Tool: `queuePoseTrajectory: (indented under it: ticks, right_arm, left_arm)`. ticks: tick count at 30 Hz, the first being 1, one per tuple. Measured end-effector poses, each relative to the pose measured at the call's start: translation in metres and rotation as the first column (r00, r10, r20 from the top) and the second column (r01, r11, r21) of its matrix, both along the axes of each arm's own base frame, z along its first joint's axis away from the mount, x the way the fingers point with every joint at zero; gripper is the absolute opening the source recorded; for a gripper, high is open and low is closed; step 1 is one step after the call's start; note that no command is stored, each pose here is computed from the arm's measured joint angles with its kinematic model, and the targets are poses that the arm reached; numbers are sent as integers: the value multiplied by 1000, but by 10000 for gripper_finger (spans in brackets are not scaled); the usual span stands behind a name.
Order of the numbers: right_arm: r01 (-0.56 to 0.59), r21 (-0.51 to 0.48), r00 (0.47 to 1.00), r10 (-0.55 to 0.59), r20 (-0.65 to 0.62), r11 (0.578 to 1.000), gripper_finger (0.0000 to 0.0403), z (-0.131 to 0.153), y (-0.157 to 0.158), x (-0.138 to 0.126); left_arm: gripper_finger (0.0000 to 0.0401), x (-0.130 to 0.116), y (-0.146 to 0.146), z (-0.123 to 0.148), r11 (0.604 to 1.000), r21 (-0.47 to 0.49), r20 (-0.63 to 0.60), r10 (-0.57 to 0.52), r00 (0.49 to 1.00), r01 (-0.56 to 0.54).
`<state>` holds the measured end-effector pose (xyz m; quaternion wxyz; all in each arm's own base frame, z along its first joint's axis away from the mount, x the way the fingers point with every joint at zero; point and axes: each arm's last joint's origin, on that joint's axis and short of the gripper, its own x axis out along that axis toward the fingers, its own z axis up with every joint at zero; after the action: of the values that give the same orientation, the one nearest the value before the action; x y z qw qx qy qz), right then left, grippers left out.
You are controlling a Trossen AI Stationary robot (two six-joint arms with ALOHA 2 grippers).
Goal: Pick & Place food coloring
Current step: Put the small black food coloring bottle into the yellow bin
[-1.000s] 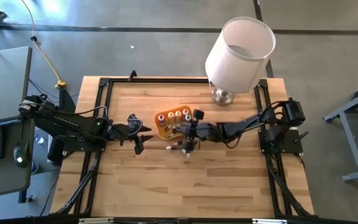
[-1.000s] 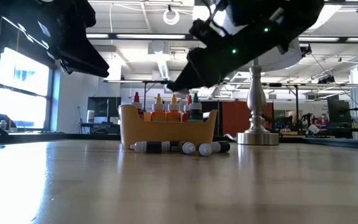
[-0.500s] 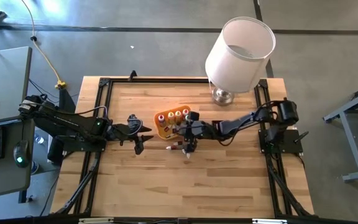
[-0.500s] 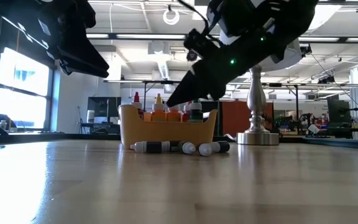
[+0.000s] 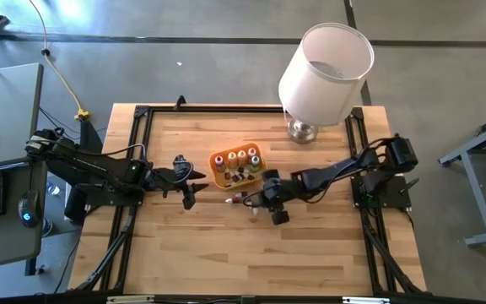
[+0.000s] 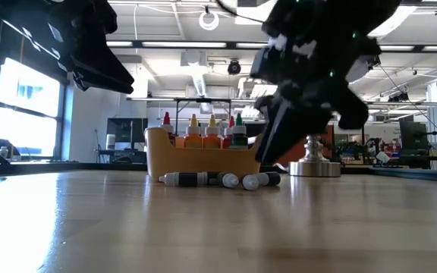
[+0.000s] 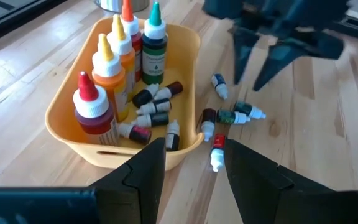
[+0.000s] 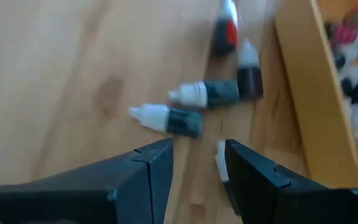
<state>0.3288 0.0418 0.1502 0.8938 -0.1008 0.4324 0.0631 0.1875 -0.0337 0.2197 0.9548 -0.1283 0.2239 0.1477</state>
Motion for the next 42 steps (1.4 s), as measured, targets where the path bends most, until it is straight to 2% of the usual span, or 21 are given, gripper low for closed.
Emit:
queuePoseTrajectory:
  ticks: [3,5,15,20,27,29,31,35,38,39,42]
  right_arm:
    - [21,-12,999,-21,-37,1000,138,-16,-7,-2]
    - [34,-25,999,-34,-17,999,138,-21,-12,1]
    - [77,-75,997,-78,-2,994,138,-23,-29,3]
    - [208,-95,978,-205,34,974,138,-12,-25,-1]
    - [360,27,933,-360,25,933,139,12,-18,-15]
    - [428,62,904,-428,-6,902,139,14,-18,-20]
    - [517,107,856,-517,-28,849,139,15,-19,-22]
    - [673,146,737,-674,-55,725,140,11,-24,-25]
    - [772,199,623,-781,-42,604,140,9,-33,-24]
    - [790,209,596,-802,-41,577,140,9,-36,-24]
    - [810,210,566,-823,-36,548,140,9,-43,-24]
  left_arm:
    - [161,0,0,1,1000,-2,7,0,1000,0]
    - [161,0,0,1,1000,0,9,3,1000,-3]
    - [161,0,0,1,1000,8,7,13,1000,-13]
    - [161,0,1,1,1000,12,9,21,1000,-21]
    - [161,0,1,1,1000,12,10,22,1000,-22]
    - [161,0,1,1,1000,12,10,22,1000,-22]
    - [161,0,1,1,1000,12,10,22,1000,-22]
    - [161,0,1,1,1000,12,10,22,1000,-22]
    - [161,0,1,1,1000,11,11,22,1000,-23]
    - [161,0,1,1,1000,11,11,22,1000,-23]
    - [161,0,1,1,1000,5,13,25,1000,-25]
